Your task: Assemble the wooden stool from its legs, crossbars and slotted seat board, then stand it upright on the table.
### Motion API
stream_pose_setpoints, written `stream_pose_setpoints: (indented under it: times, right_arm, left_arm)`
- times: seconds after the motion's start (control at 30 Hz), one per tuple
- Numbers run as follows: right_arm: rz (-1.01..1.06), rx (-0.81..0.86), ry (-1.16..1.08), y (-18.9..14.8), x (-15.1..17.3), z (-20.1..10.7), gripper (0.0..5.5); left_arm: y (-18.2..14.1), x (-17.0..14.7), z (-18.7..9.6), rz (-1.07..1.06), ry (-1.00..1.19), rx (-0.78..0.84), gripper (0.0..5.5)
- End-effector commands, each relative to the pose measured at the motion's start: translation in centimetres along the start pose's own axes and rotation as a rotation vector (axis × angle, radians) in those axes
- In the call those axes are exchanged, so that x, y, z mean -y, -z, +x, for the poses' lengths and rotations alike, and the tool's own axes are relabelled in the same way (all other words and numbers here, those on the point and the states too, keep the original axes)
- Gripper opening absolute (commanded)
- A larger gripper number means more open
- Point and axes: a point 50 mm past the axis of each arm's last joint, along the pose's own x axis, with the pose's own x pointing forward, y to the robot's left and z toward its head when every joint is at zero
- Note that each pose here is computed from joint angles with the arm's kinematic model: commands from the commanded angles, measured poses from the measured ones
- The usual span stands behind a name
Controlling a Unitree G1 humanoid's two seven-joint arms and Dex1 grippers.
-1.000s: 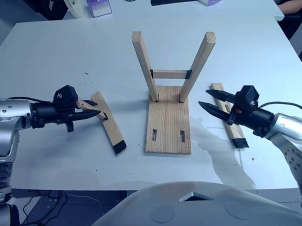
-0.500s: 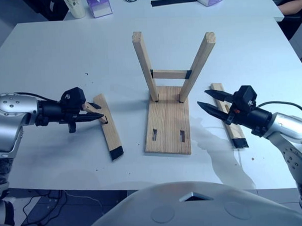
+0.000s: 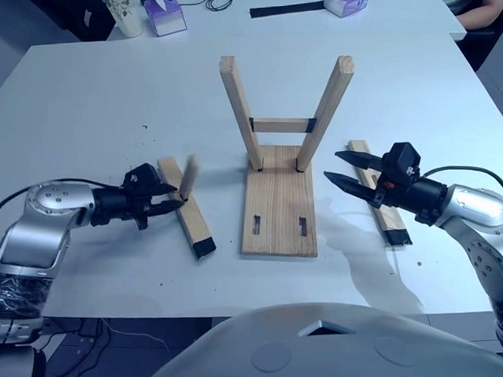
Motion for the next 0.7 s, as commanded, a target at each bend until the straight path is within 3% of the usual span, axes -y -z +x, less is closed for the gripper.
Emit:
stream_pose_setpoints:
  times: [0.03, 0.23, 0.7]
  right_arm:
    - [-0.019, -0.012, -0.001, -0.1, 0.3, 0.0, 2.19]
    - [-0.032, -0.014, -0.013, -0.3, 0.7, 0.0, 2.19]
    - [-0.053, -0.016, -0.017, -0.6, 1.4, -0.4, 2.19]
  left_arm:
    - [-0.6, 0.2, -0.3, -0.004, 0.005, 0.061, 2.72]
    - [-0.9, -0.1, -0.5, -0.014, -0.054, 0.148, 3.68]
    - [-5.8, 0.8, -6.4, -0.052, -0.053, 0.590, 3.68]
